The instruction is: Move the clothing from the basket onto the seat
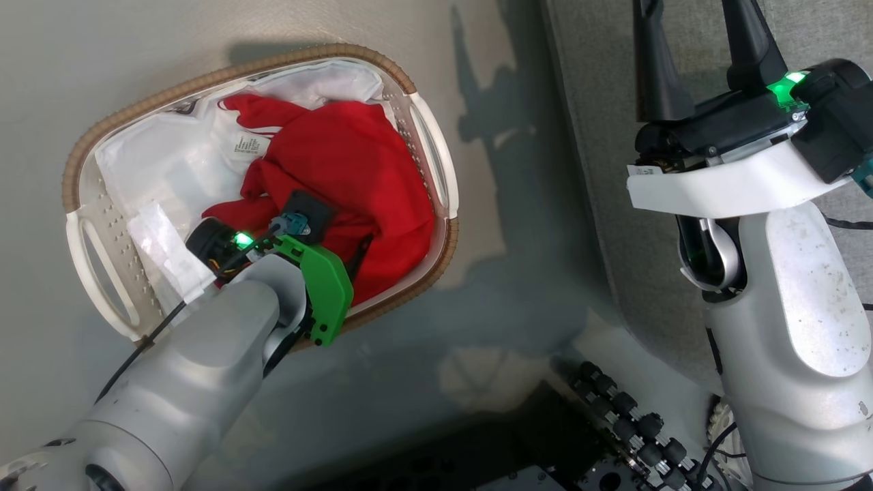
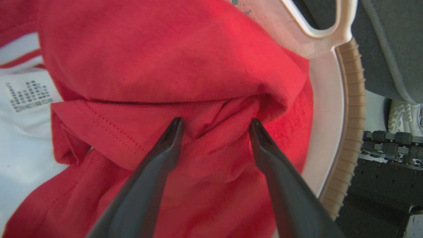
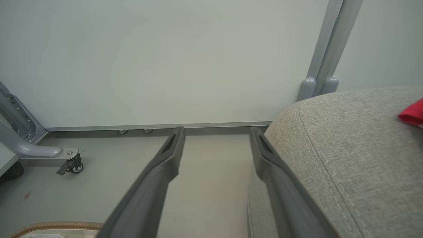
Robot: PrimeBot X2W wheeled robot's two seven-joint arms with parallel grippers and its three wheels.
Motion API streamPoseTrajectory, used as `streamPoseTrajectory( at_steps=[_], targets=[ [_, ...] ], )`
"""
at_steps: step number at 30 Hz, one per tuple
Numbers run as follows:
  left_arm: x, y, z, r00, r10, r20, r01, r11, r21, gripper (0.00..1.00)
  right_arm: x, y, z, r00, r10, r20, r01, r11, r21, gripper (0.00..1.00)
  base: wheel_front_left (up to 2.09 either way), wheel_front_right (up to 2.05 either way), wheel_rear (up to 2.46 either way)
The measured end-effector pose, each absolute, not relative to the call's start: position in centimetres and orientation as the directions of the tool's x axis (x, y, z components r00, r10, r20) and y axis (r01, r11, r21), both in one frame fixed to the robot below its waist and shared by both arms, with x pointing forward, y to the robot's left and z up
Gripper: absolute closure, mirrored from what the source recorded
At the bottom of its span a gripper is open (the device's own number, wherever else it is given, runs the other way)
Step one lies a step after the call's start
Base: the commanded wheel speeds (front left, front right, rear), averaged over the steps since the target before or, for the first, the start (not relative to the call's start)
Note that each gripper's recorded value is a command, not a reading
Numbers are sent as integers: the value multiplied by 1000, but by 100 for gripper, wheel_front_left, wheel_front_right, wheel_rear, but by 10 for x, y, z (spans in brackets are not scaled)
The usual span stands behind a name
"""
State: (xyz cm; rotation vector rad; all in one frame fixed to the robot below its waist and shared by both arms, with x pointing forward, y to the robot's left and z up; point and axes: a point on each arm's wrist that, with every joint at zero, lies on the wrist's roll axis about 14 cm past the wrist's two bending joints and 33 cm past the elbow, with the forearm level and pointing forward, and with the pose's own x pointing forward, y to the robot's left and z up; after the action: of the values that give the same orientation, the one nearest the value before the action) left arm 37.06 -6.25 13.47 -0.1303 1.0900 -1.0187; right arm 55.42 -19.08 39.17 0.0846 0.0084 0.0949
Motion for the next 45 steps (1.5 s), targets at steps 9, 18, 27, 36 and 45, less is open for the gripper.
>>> streamPoseTrajectory(
  at_steps=[9,18,27,36,45],
  targets=[
    [361,-51,121,19,-684,-729,648,564,-512,0,557,-186,387,994,107,-5,-106,991,85,0,0,0,0],
    [362,-51,123,26,-686,-727,630,576,-521,100,559,-182,390,993,119,3,-119,989,84,0,0,0,0],
    [383,-50,141,161,-712,-683,578,629,-519,100,561,-179,412,991,131,37,-134,988,81,0,0,0,0],
    [386,-53,189,285,-726,-626,537,662,-523,100,542,-181,436,992,117,37,-120,990,78,0,0,0,0],
    [407,-50,260,445,-727,-523,532,684,-499,100,510,-180,463,994,101,42,-104,991,88,0,0,0,0]
  ],
)
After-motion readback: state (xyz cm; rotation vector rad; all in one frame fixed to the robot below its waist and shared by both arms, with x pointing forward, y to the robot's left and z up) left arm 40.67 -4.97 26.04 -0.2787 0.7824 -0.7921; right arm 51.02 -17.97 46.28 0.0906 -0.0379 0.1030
